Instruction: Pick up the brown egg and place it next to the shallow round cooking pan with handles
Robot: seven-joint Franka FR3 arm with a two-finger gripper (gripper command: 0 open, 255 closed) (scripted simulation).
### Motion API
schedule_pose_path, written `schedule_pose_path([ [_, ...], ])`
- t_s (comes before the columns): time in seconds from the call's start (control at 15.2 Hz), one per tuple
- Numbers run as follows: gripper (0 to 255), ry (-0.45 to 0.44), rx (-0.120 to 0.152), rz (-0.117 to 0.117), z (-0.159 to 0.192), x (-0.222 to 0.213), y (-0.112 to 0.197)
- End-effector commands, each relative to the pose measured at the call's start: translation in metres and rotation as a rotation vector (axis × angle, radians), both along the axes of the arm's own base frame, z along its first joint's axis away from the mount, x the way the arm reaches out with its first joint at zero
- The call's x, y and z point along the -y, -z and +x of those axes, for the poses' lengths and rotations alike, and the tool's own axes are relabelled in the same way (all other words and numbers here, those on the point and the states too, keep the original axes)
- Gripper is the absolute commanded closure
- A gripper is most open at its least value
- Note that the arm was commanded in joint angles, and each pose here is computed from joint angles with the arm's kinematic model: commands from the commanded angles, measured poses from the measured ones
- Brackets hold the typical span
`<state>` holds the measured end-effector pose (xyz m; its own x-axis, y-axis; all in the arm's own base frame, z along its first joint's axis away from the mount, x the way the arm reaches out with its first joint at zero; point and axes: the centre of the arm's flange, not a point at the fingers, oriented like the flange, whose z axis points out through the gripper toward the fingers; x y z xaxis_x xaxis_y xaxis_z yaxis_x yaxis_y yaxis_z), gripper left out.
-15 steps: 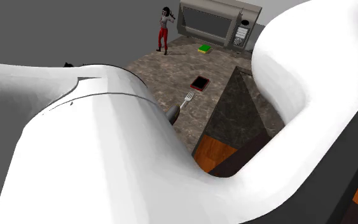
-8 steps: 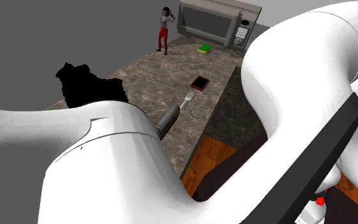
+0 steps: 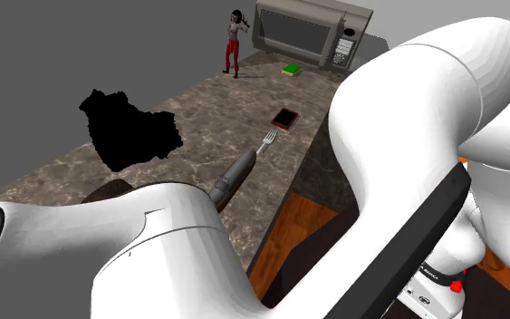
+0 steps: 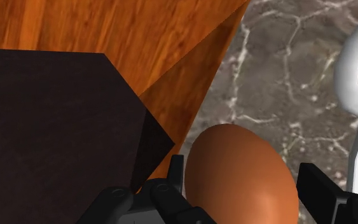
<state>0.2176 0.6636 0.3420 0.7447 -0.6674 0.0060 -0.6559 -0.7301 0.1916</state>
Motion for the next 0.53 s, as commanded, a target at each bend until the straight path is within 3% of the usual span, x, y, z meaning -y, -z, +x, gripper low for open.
schedule_pose_path([
  [0.0, 255, 0.000, 0.000, 0.001, 0.0006, -0.0003, 0.0035],
  [0.4, 255, 0.000, 0.000, 0.001, 0.0006, -0.0003, 0.0035],
  [0.46, 0, 0.000, 0.000, 0.001, 0.0008, -0.0004, 0.0034],
])
